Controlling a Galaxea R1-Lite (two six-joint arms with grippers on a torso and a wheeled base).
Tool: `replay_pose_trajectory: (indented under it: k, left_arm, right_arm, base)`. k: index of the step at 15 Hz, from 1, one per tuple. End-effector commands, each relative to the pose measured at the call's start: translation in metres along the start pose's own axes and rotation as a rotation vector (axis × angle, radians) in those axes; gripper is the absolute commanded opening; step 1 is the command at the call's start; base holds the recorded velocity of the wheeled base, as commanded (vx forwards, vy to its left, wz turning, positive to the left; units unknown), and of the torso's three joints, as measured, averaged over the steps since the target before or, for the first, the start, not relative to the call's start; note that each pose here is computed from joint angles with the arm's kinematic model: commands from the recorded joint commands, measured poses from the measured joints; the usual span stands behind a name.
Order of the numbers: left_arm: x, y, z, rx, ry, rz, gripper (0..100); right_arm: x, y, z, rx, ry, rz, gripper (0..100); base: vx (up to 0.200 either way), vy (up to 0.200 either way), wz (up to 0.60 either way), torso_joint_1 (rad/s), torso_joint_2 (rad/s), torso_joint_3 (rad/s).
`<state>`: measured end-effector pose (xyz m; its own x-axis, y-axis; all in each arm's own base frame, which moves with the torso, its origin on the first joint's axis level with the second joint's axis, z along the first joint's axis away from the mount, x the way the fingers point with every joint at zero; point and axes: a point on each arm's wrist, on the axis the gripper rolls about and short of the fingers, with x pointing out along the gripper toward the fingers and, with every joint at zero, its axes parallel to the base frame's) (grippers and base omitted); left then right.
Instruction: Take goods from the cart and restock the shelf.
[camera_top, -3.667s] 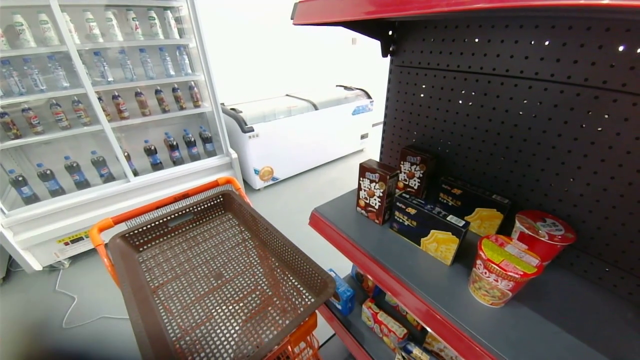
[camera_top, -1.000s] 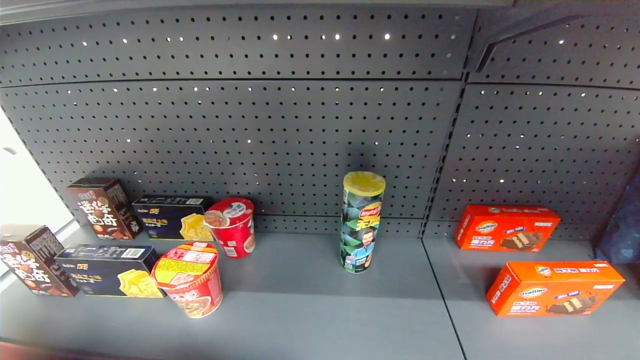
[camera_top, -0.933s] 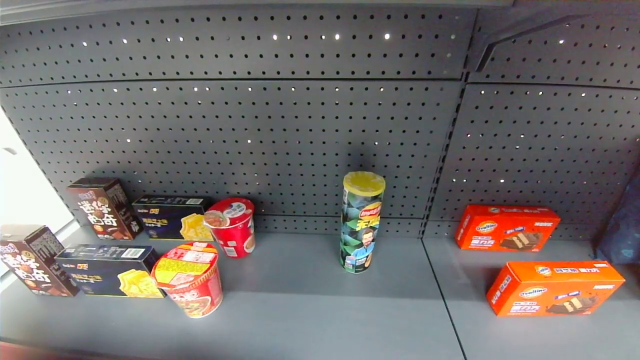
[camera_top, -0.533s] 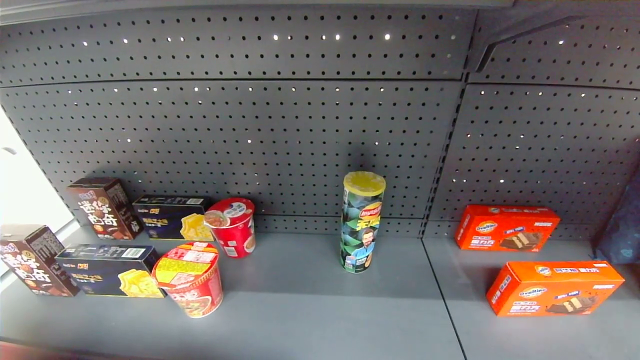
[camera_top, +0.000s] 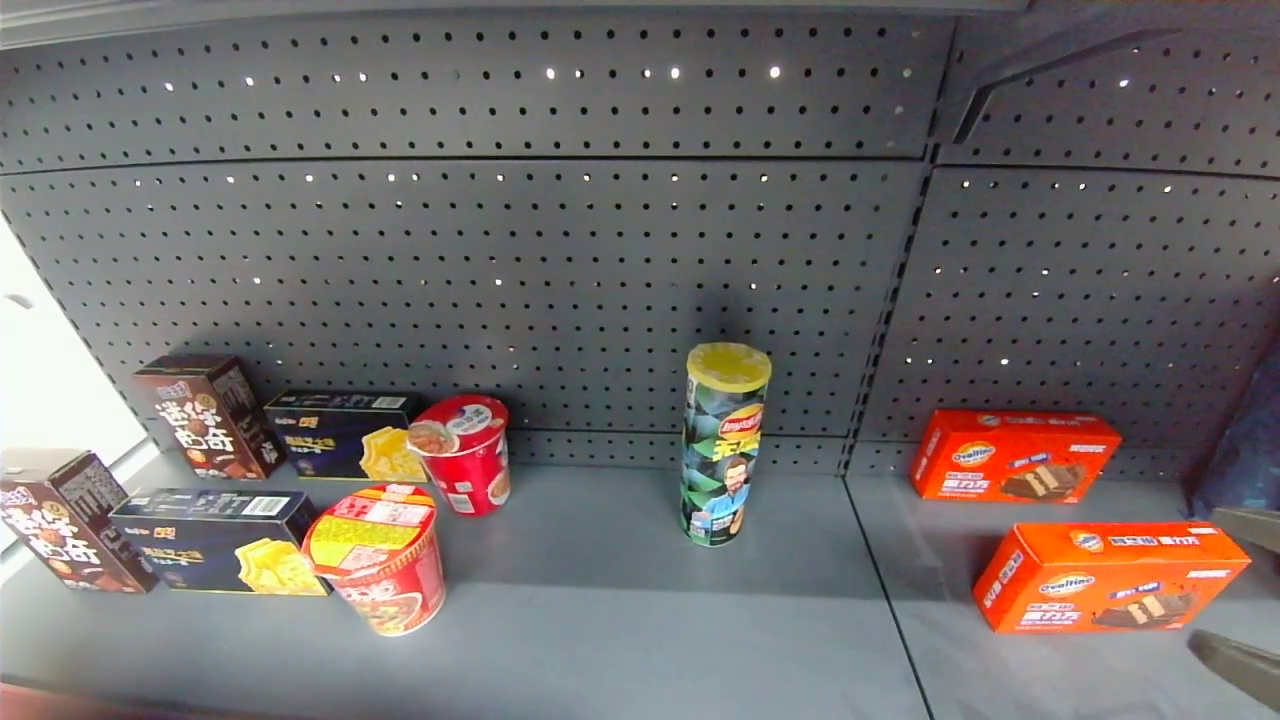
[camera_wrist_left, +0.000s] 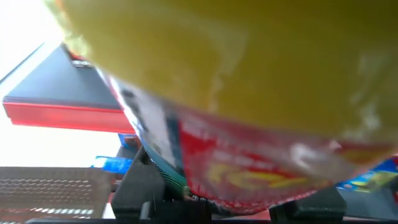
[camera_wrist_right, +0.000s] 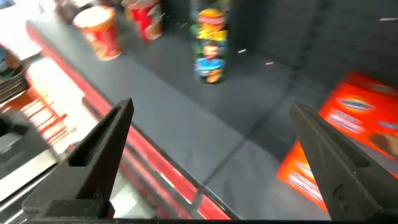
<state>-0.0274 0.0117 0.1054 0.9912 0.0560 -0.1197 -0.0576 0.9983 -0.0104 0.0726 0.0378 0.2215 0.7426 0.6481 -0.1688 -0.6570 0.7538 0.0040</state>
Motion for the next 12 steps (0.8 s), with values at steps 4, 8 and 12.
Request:
replay_pose_trajectory:
  k: [4, 8, 12]
  left_arm:
    - [0.001, -0.001, 0.000, -0.016, 0.007, -0.050, 0]
    - [-0.001, -0.002, 0.003, -0.021, -0.005, -0.075, 0]
    - [0.001, -0.002, -0.001, -0.017, 0.011, -0.072, 0]
  right_arm:
    - [0.095, -0.012, 0.006, 0.017, 0.146, 0.183, 100]
    - [0.149, -0.019, 0.000, -0.002, 0.232, 0.223, 100]
    - [0.195, -0.012, -0.025, -0.054, 0.361, 0.151, 100]
  base:
    - [0.000, 0.000, 0.00, 0.000, 0.00, 0.000]
    - [0.000, 0.000, 0.00, 0.000, 0.00, 0.000]
    - [0.000, 0.000, 0.00, 0.000, 0.00, 0.000]
